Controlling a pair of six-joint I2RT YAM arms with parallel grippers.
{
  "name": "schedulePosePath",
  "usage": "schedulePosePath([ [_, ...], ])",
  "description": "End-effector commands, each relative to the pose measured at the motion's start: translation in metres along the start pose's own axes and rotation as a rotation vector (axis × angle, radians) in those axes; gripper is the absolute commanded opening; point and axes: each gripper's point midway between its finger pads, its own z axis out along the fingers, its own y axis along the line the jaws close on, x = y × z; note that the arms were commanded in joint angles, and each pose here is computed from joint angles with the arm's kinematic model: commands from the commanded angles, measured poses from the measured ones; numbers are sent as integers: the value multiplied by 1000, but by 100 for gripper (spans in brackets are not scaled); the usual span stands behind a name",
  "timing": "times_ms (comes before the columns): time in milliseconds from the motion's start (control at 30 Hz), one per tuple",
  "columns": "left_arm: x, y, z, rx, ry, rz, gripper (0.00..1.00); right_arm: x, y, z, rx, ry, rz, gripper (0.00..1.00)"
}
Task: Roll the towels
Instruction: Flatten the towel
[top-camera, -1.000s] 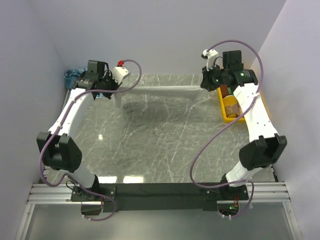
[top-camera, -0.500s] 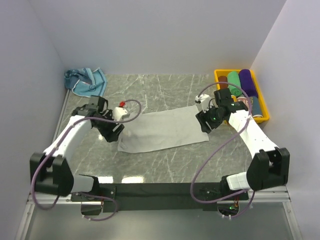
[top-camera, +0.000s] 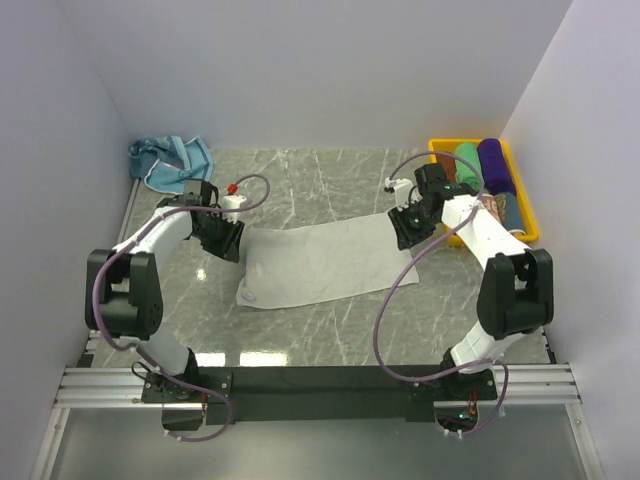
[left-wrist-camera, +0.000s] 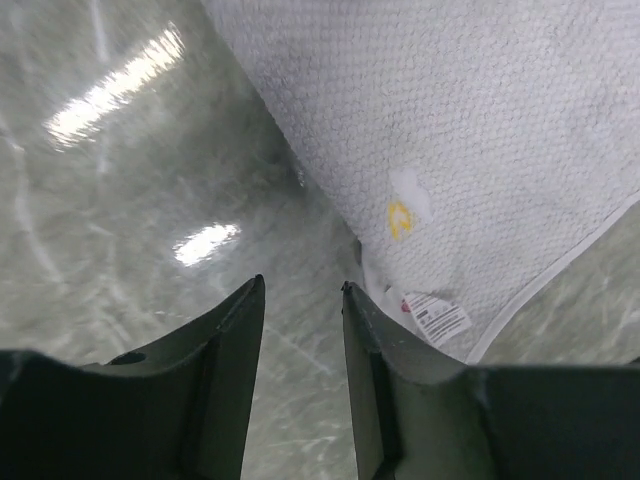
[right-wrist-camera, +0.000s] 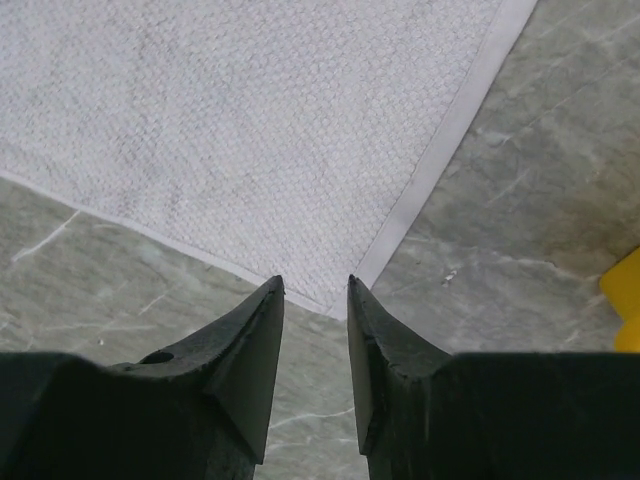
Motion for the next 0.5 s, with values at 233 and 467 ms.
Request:
schedulePosePath([
  [233,27,-25,27,117,107,-160,36,-31,-13,14,79,-26,29,36],
  [467,35,-34,42,146,145,-182,36,-40,-18,30,78,-18,44,36],
])
